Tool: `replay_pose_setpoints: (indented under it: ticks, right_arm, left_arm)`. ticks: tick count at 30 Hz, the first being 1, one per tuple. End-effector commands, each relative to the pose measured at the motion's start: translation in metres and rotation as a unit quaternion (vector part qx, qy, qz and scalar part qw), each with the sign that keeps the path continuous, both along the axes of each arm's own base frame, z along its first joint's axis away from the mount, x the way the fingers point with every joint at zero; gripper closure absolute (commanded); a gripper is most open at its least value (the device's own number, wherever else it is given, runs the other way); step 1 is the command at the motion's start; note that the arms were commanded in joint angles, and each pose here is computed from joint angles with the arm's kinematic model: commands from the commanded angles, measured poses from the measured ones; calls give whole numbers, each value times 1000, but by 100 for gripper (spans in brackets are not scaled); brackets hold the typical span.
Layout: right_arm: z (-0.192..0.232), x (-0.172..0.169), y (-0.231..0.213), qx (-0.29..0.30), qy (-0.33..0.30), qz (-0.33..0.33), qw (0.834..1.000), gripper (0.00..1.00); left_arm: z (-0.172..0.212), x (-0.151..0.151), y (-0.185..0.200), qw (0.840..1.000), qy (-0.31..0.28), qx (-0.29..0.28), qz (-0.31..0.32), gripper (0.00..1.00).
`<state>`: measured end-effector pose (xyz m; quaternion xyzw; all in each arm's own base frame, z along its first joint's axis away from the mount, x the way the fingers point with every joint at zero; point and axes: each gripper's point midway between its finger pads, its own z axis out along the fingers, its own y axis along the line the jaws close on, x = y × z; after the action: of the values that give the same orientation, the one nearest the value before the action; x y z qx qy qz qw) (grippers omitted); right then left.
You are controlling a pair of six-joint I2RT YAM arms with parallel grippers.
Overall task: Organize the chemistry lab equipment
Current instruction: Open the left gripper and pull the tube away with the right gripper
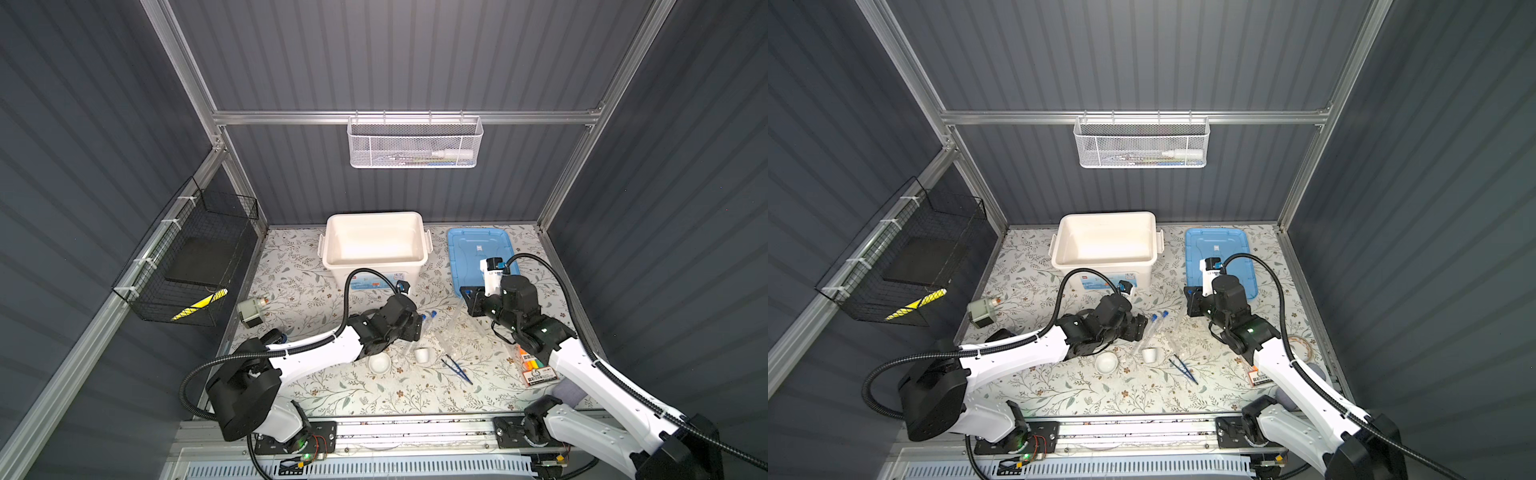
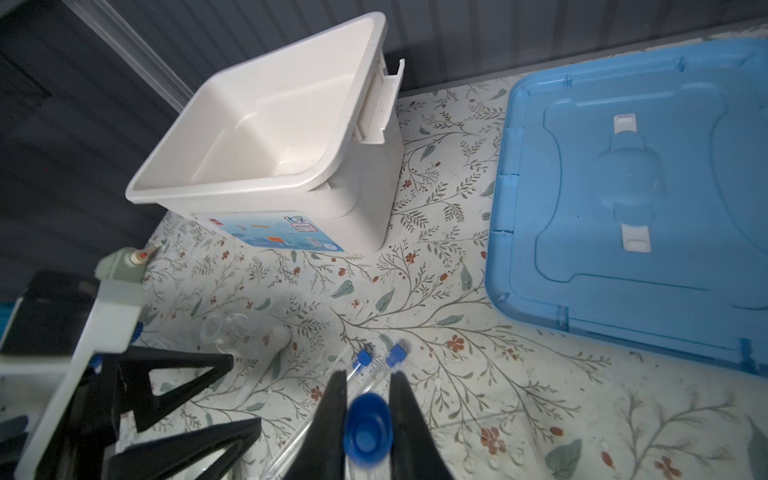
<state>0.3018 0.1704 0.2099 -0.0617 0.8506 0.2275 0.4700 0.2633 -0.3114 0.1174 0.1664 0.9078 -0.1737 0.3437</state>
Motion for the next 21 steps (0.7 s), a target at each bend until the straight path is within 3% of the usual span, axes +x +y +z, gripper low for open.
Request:
replay_pose_setpoints:
  ticks: [1, 10, 21]
  right_arm:
    - [6, 1, 2, -54, -59, 3, 997, 84]
    - [4, -9, 15, -64, -126, 7, 990, 84]
    - [16, -18, 27, -55, -158, 20, 986, 84]
  left_arm:
    - [-10, 6, 3, 1000, 12, 23, 14, 22]
    - [-39, 8, 2, 998, 40, 40, 10, 25]
    - [-50, 4, 5, 998, 49, 37, 9, 29]
